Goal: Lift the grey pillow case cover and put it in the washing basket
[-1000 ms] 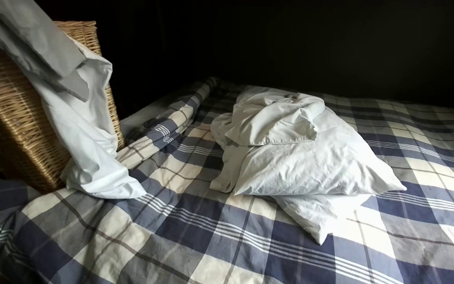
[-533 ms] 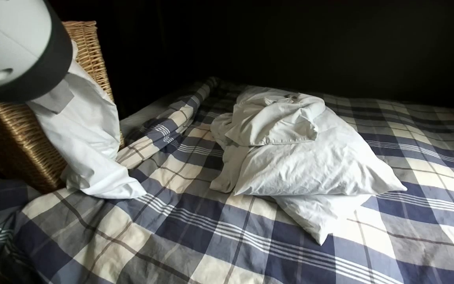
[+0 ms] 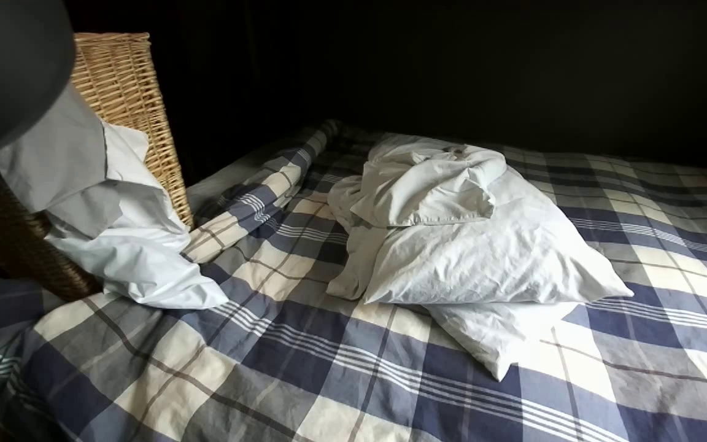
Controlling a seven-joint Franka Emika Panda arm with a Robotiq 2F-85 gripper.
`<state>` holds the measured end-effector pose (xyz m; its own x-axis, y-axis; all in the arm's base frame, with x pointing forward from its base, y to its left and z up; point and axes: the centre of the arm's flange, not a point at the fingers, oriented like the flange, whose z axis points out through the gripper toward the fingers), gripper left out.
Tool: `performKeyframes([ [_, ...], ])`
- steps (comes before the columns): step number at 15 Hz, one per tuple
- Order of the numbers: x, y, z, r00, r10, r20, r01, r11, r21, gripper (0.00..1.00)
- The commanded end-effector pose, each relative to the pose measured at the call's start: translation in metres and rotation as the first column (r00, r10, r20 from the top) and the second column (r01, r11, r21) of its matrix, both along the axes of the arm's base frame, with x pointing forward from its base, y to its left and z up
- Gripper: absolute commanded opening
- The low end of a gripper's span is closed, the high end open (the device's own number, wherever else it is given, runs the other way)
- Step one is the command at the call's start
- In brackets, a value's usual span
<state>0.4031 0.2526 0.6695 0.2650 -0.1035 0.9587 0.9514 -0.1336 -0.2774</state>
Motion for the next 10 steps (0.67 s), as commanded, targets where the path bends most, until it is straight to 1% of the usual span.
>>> performKeyframes([
  [1,0.011,0.014,-0.008,0.999,-0.022,0.031,0.025,0.993,-0.115,0.00],
  [3,0.018,0.030,-0.014,0.999,0.008,0.051,0.000,0.988,-0.155,0.00],
  [7,0.028,0.063,-0.031,0.992,0.088,0.091,-0.062,0.966,-0.252,0.00],
  [10,0.041,0.080,-0.044,0.980,0.126,0.154,-0.074,0.949,-0.308,0.00],
])
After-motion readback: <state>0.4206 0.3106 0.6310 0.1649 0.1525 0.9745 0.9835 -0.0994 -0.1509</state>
